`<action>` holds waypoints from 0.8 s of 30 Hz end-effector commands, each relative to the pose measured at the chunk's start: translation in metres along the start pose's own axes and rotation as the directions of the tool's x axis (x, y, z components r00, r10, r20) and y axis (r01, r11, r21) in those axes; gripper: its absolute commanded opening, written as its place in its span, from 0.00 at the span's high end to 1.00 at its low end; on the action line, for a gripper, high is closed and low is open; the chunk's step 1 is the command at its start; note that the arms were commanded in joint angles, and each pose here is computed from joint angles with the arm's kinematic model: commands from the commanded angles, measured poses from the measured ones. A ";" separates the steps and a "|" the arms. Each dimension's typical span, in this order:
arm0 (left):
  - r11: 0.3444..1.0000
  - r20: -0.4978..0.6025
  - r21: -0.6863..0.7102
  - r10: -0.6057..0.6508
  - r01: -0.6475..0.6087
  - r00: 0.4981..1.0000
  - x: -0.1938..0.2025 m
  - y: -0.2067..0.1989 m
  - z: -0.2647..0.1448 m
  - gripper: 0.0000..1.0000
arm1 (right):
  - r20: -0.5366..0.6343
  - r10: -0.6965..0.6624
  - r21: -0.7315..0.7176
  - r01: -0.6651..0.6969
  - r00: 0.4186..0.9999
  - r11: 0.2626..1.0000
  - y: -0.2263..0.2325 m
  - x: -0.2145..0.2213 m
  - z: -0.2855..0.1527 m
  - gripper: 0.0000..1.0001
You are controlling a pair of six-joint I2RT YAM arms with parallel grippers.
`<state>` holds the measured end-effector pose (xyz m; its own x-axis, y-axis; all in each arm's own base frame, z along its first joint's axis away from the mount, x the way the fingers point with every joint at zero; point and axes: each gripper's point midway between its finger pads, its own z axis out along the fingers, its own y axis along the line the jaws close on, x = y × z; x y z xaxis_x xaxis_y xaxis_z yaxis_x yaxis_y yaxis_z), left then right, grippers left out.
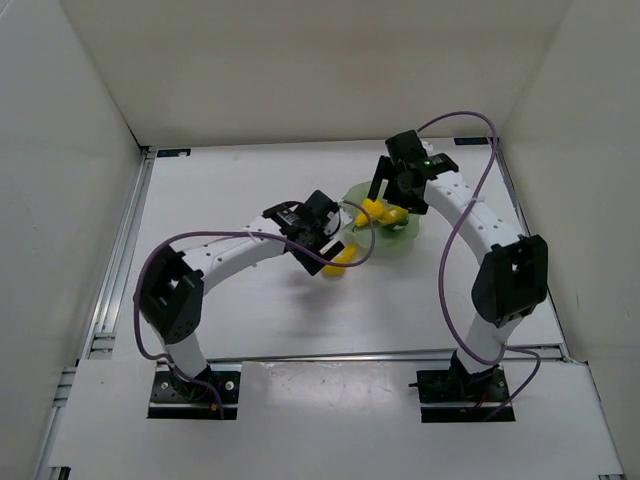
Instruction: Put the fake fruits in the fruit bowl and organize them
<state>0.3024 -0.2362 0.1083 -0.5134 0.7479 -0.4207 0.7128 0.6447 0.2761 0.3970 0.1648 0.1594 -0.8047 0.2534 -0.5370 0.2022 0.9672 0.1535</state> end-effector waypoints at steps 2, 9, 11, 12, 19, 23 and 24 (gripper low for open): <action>0.991 0.059 0.117 0.065 -0.071 0.996 -0.034 -0.032 -0.002 0.00 | 0.106 0.032 -0.063 -0.026 0.994 0.998 -0.006 -0.018 -0.058 0.00; 0.967 0.056 0.238 0.081 -0.092 0.995 -0.059 -0.057 0.028 0.00 | 0.181 0.125 -0.021 -0.123 0.976 0.992 -0.055 -0.009 -0.093 0.00; 0.955 0.074 0.277 0.089 -0.106 0.993 -0.067 -0.065 0.031 0.00 | 0.192 0.144 0.001 -0.147 0.971 0.989 -0.073 -0.003 -0.096 0.00; 0.953 0.051 0.283 0.095 -0.106 0.994 -0.064 -0.068 0.042 0.00 | 0.192 0.147 0.021 -0.154 0.970 0.988 -0.081 0.001 -0.097 0.00; 0.956 -0.020 0.278 0.103 -0.094 0.994 -0.057 -0.068 0.070 0.06 | 0.225 0.189 0.044 -0.204 0.956 0.978 -0.109 0.003 -0.111 0.00; 0.934 -0.037 0.350 0.082 -0.064 0.996 -0.046 -0.064 0.051 0.53 | 0.254 0.199 0.051 -0.219 0.947 0.974 -0.115 -0.001 -0.117 0.00; 0.934 -0.042 0.352 0.083 -0.063 0.996 -0.044 -0.063 0.047 0.62 | 0.252 0.196 0.064 -0.219 0.948 0.974 -0.117 0.001 -0.115 0.00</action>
<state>0.3075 -0.3227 0.0349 -0.4691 0.8249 -0.3155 0.8643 0.5022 0.0280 0.3129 0.0600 0.2274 -0.6190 0.4242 -0.6609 0.3848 0.8975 0.2157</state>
